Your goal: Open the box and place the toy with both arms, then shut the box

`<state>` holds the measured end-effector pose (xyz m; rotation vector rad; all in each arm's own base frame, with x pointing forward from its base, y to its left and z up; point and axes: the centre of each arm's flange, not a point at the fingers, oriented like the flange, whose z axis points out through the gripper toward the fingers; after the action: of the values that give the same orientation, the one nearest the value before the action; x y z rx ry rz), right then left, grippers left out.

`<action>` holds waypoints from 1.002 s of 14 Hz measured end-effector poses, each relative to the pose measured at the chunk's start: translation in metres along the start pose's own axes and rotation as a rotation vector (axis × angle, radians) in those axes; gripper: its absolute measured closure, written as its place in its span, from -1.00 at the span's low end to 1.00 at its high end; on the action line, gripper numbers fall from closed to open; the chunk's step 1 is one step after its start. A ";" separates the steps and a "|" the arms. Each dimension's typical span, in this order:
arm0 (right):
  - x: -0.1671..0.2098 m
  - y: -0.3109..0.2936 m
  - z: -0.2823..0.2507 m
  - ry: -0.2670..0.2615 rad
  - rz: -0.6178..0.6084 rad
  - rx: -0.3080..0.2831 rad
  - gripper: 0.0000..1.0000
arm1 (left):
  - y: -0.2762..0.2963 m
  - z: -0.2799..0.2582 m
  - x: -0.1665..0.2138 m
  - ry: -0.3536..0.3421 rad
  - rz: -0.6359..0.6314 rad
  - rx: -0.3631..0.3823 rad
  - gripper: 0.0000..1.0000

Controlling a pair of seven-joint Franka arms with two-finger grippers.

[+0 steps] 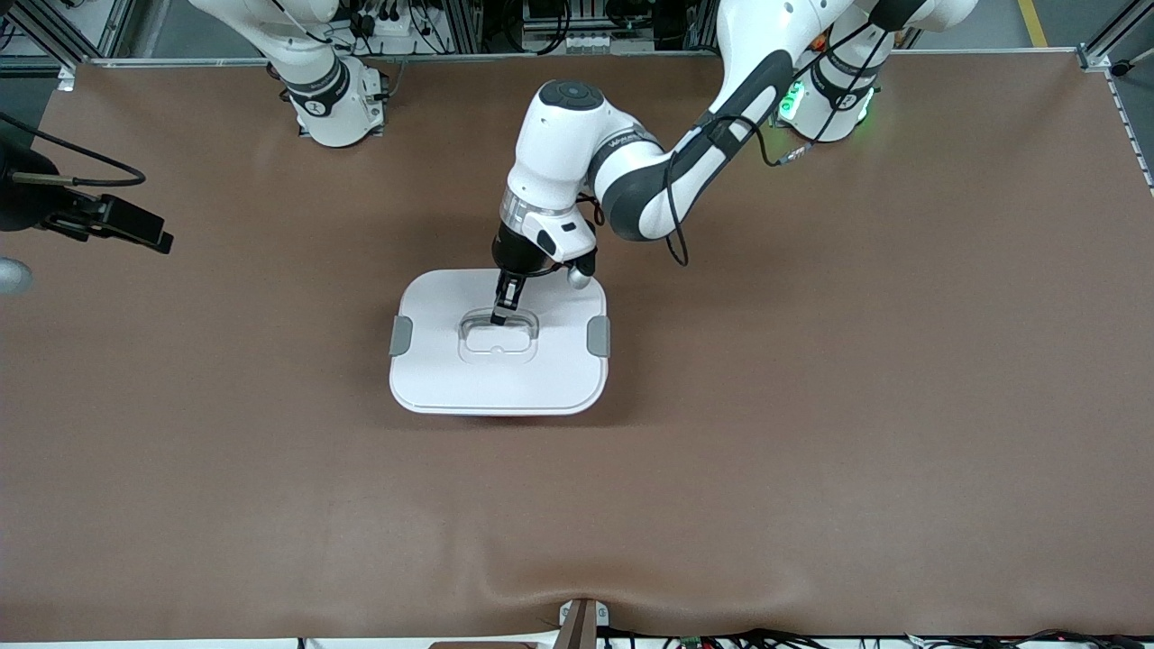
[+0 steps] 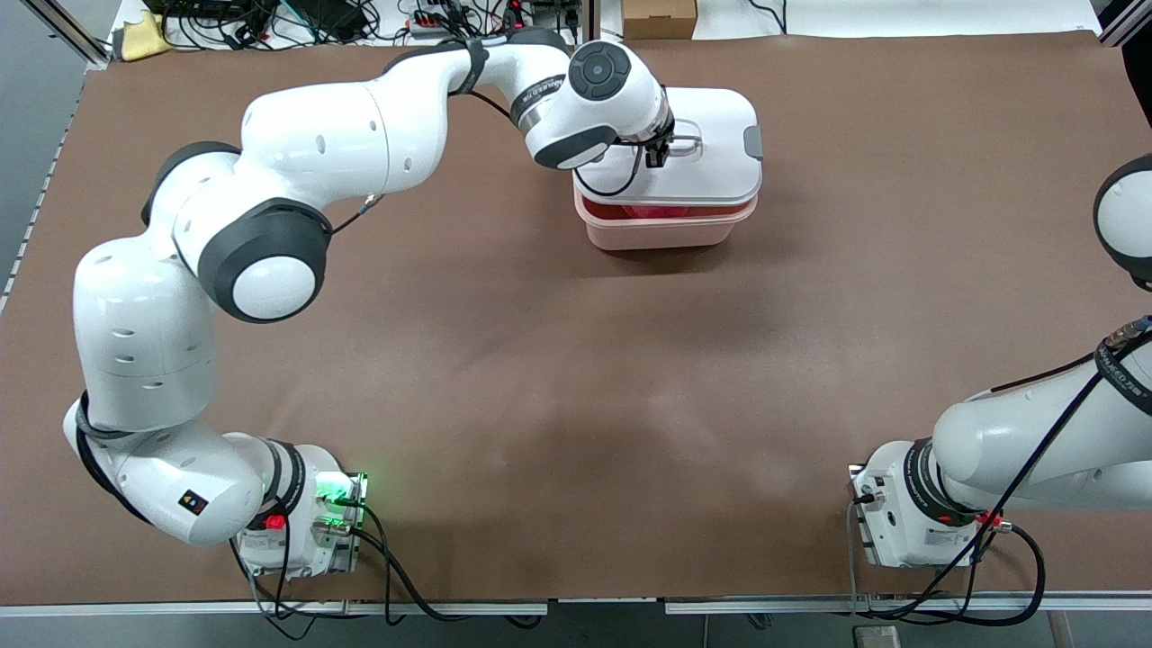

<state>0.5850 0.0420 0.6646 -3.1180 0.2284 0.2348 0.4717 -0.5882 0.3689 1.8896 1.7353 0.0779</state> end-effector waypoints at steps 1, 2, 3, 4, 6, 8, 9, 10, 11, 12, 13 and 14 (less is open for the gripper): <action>0.000 0.004 0.001 -0.005 -0.013 -0.001 -1.00 | -0.001 0.003 0.001 -0.005 -0.001 0.001 0.87; -0.001 0.008 0.002 -0.008 -0.017 -0.003 -1.00 | -0.002 0.006 0.002 -0.003 -0.002 0.004 0.87; -0.003 0.010 0.002 -0.009 -0.020 -0.005 -1.00 | -0.002 0.009 0.004 0.001 -0.006 0.007 0.87; -0.004 0.013 0.002 -0.011 -0.025 -0.006 -1.00 | -0.003 0.012 0.007 0.005 -0.011 0.010 0.87; -0.004 0.024 0.004 -0.016 -0.062 -0.006 -1.00 | -0.004 0.015 0.009 0.009 -0.019 0.014 0.87; -0.004 0.037 0.007 -0.026 -0.081 -0.002 -1.00 | -0.004 0.015 0.009 0.009 -0.024 0.016 0.87; -0.005 0.040 0.008 -0.026 -0.084 0.004 -1.00 | -0.005 0.015 0.009 0.008 -0.028 0.015 0.87; -0.008 0.040 0.009 -0.019 -0.083 0.007 -1.00 | -0.005 0.015 0.009 0.003 -0.034 0.014 0.87; -0.011 0.040 0.011 -0.010 -0.084 0.007 -1.00 | -0.005 0.015 0.009 0.001 -0.042 0.013 0.87; -0.017 0.042 0.013 -0.001 -0.093 0.006 -1.00 | -0.005 0.015 0.009 0.001 -0.046 0.013 0.87; -0.022 0.049 0.016 0.011 -0.108 0.010 -1.00 | -0.005 0.015 0.009 0.000 -0.049 0.014 0.87; -0.028 0.060 0.020 0.022 -0.122 0.020 -1.00 | -0.006 0.016 0.009 0.001 -0.051 0.016 0.87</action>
<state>0.5460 -0.0134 0.6493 -3.1011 0.0406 0.1961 0.4746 -0.5855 0.3502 1.8555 1.7883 0.0459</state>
